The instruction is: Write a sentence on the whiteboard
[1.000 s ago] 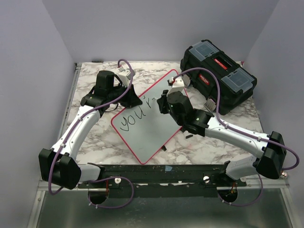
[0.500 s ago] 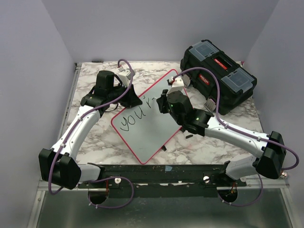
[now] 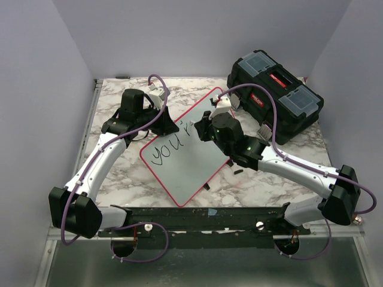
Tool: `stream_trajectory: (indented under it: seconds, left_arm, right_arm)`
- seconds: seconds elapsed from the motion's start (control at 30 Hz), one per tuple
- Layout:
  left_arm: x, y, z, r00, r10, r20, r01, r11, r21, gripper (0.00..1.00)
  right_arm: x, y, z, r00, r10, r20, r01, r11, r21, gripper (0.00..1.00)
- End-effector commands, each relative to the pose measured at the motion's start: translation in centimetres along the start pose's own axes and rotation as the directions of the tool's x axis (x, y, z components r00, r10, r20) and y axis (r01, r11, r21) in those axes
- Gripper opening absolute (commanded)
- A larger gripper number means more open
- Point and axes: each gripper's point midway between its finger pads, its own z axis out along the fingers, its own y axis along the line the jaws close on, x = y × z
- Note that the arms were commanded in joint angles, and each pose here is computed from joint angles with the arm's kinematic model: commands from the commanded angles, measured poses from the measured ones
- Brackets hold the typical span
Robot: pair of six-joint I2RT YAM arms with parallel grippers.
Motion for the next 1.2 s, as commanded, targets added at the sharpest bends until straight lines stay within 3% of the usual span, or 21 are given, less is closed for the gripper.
stream_trajectory:
  seconds: [0.0, 0.8, 1.17]
  left_arm:
    - [1.7, 0.5, 0.4, 0.997, 0.057, -0.055, -0.058, 0.998, -0.019, 0.00]
    - [1.7, 0.6, 0.3, 0.997, 0.060, -0.055, -0.061, 0.998, -0.022, 0.00]
    - [1.7, 0.5, 0.3, 0.997, 0.061, -0.053, -0.062, 0.998, -0.022, 0.00]
  right_arm:
    - [2.1, 1.3, 0.2, 0.998, 0.008, -0.060, -0.013, 0.997, -0.082, 0.01]
    - [5.8, -1.7, -1.2, 0.989, 0.013, -0.146, -0.013, 1.000, -0.001, 0.01]
    - [5.2, -3.2, -1.4, 0.990, -0.029, -0.135, 0.039, 0.996, 0.076, 0.01]
